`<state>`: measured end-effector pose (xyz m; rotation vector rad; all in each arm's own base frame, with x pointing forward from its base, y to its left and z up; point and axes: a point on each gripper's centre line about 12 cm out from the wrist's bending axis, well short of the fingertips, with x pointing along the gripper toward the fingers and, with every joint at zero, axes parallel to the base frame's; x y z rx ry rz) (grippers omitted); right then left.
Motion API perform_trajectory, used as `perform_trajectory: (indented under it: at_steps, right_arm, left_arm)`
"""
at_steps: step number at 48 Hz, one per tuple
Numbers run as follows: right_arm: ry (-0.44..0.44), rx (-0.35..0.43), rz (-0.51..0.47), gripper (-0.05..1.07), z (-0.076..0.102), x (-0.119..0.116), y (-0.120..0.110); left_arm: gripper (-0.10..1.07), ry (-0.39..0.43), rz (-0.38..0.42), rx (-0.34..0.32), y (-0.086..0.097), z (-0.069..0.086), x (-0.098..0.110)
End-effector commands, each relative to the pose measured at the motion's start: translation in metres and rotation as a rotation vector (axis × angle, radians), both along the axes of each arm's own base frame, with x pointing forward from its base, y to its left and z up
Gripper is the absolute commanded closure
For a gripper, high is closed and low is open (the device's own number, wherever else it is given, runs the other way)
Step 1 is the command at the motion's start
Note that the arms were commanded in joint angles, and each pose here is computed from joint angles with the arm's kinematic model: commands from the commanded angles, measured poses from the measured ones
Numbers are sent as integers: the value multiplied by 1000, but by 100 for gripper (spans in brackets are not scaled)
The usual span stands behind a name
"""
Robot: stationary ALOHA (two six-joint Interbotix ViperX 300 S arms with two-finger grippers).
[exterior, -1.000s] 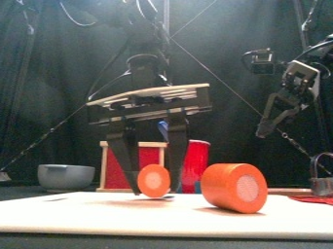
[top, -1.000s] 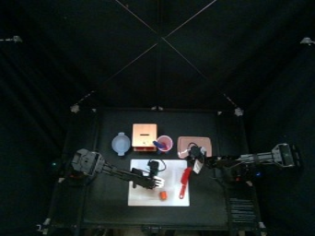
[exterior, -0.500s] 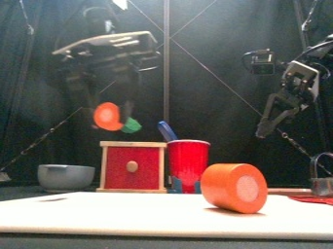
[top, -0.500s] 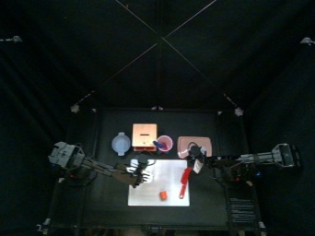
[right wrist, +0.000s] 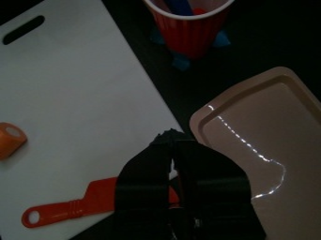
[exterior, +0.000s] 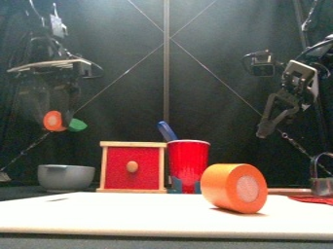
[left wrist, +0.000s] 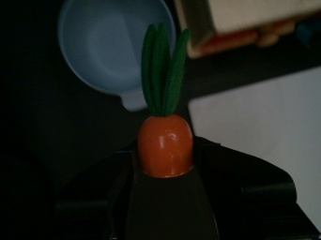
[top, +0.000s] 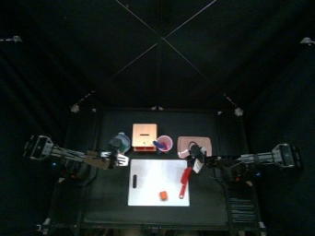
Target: Drop carrot top in bowl
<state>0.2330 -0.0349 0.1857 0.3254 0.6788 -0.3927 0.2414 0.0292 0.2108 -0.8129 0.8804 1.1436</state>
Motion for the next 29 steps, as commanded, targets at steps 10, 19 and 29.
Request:
perform_trajectory:
  at_steps: [10,19,29]
  right_arm:
    - [-42,53,-34,95,11,5,0]
    - [-43,74,-46,95,11,5,1]
    - [-48,70,-47,95,14,6,0]
  left_arm:
    - [16,-205,-36,43,57,-14,-18]
    - [11,-105,-37,37,75,-35,-24]
    - [0,-53,-35,39,87,-43,-22]
